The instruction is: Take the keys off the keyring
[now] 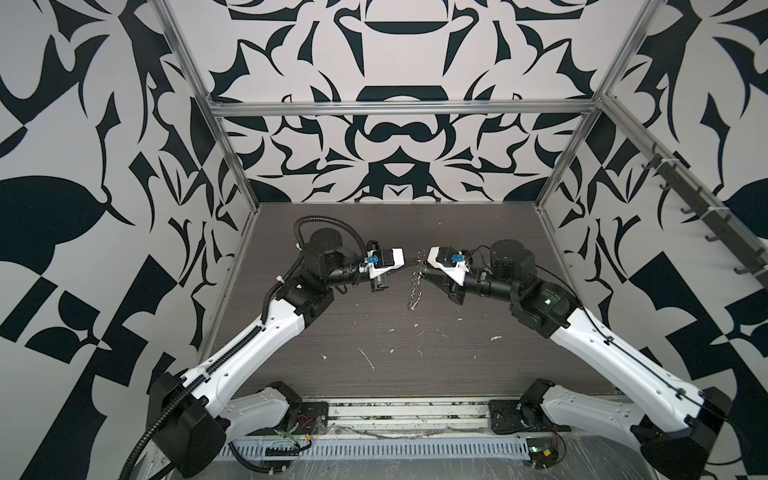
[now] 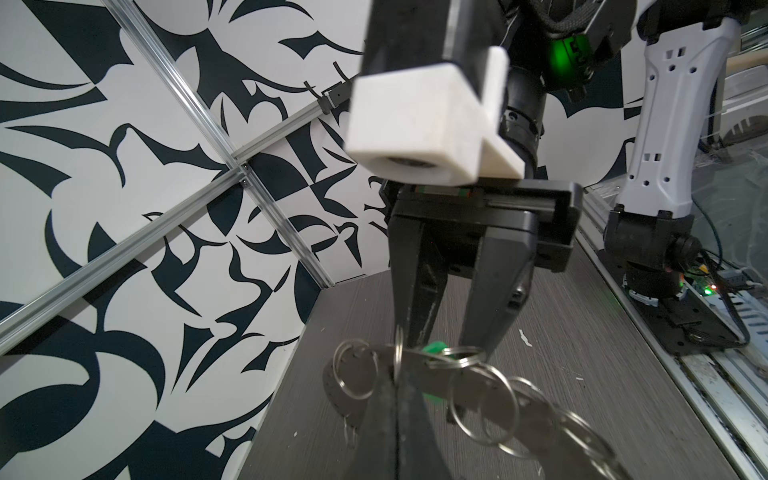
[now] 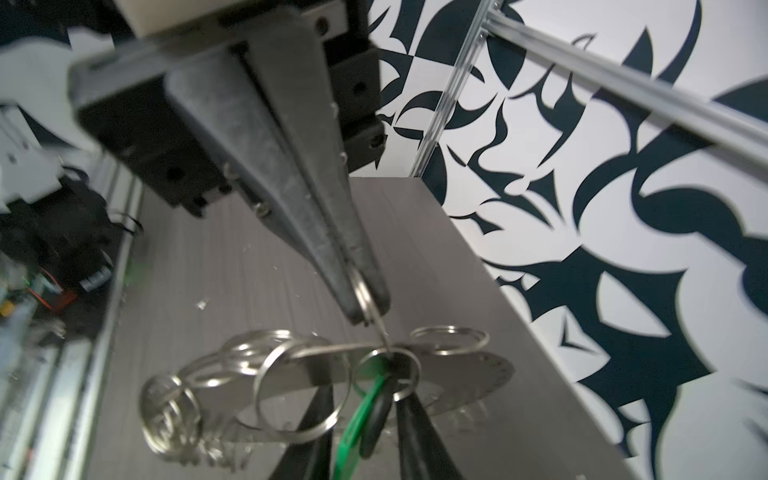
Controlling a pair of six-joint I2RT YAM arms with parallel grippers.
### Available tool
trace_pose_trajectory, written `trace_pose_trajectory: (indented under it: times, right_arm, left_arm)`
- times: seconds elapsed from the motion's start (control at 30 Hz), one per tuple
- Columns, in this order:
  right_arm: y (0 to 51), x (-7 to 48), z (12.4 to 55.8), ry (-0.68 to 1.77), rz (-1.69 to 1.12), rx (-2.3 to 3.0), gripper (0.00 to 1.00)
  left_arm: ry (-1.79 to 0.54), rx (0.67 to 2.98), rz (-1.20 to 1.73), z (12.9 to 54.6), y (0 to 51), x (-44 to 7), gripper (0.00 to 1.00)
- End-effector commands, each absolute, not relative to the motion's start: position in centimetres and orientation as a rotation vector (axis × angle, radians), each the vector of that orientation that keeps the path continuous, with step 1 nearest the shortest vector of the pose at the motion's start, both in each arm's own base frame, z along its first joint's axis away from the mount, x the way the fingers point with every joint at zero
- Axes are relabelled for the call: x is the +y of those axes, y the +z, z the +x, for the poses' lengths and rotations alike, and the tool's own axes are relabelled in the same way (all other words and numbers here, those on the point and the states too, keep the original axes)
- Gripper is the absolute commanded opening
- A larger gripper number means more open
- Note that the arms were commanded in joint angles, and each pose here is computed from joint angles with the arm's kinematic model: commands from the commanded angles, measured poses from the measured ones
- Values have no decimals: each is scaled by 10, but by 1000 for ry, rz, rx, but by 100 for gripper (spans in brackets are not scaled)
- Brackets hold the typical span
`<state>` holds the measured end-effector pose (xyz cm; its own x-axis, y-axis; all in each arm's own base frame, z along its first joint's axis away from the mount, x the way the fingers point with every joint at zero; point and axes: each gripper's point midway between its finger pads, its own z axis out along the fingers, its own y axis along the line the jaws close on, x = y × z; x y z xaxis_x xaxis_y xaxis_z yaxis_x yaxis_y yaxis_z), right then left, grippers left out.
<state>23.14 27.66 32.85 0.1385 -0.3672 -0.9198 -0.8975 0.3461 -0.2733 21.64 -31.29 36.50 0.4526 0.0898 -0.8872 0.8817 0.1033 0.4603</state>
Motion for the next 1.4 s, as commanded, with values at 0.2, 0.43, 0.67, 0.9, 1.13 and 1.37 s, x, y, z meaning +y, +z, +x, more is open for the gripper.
trace_pose_trajectory:
  times: [0.2,0.43,0.67,0.9,1.13,1.37]
  right_arm:
    - [350,256,225,434,-1279,1441,0]
    - [357,239,225,306,-1333,1468,0]
    - [378,237,233,214,-1374,1419,0]
    - [397,245,241,174,-1421,1364,0]
    - [407,251,246,98,-1468,1241,0]
    - [422,261,244,127,-1516,1179,0]
  left_arm:
    - [-743,964,1339,217,371,-308,0]
    - [-740,938,1371,214,368,-309,0]
    - [-743,902,1427,208,362,-310,0]
    - [-734,910,1480,206,356,-311,0]
    - [-768,908,1511,202,357,-312,0]
    - [-764,846,1542,198,359,-313,0]
